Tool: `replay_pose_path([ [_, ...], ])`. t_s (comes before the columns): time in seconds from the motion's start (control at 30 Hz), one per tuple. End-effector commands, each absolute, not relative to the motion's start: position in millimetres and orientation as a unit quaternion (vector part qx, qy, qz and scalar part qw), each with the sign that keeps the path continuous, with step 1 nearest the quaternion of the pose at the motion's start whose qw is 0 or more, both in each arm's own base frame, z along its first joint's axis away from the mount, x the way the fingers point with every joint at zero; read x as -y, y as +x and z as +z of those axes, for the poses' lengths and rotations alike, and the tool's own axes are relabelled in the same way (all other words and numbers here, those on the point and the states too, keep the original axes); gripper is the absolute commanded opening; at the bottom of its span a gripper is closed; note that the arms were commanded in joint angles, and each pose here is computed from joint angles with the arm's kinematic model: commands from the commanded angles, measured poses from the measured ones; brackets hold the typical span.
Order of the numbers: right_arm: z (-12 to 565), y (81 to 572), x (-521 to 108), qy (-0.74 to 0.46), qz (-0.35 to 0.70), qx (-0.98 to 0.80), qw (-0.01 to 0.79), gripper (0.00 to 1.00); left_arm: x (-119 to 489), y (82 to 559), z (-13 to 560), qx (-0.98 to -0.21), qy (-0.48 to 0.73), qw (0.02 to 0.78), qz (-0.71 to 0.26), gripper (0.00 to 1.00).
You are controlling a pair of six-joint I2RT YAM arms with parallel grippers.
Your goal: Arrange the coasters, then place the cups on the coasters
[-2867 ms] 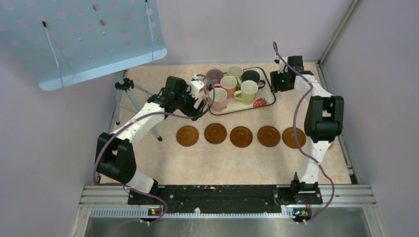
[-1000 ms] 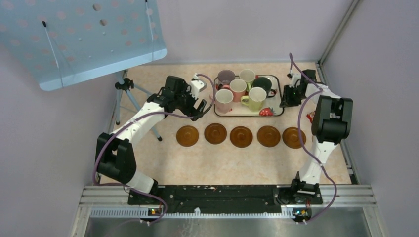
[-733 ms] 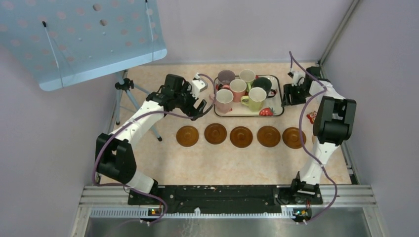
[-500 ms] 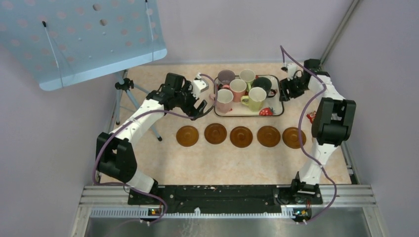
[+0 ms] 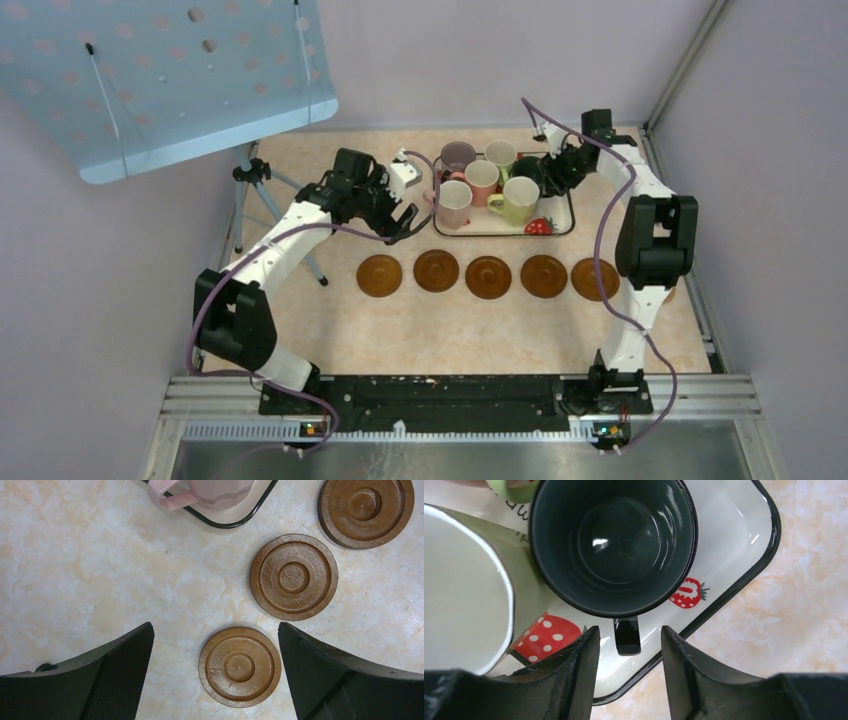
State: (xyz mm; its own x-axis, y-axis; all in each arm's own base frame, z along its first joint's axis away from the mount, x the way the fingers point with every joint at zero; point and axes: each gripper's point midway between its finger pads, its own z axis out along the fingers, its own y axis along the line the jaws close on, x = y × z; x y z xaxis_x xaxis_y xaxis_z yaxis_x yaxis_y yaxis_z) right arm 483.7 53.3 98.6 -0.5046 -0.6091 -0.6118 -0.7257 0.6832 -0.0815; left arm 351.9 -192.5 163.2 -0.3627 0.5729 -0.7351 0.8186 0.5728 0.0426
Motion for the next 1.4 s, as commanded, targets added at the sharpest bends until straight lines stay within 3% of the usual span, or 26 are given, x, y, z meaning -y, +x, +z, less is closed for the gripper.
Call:
replay_pose_path([
  [0.0, 99, 504, -62, -0.414, 0.076, -0.845, 0.331, 0.46, 190, 354, 190, -0.797, 0.424, 0.400, -0.160, 0.99],
  [0.33, 82, 513, -66, -0.421, 0.073, -0.841, 0.331, 0.36, 183, 351, 197, -0.798, 0.418, 0.409, -0.145, 0.99],
  [0.57, 87, 511, -67, -0.427, 0.068, -0.835, 0.342, 0.17, 182, 346, 198, -0.798, 0.418, 0.409, -0.145, 0.99],
  [0.67, 97, 509, -65, -0.420, 0.062, -0.833, 0.354, 0.00, 180, 346, 201, -0.795, 0.418, 0.416, -0.142, 0.99],
  [1.37, 236, 484, -47, -0.301, 0.026, -0.826, 0.475, 0.00, 172, 343, 228, -0.793, 0.370, 0.465, -0.133, 0.99],
])
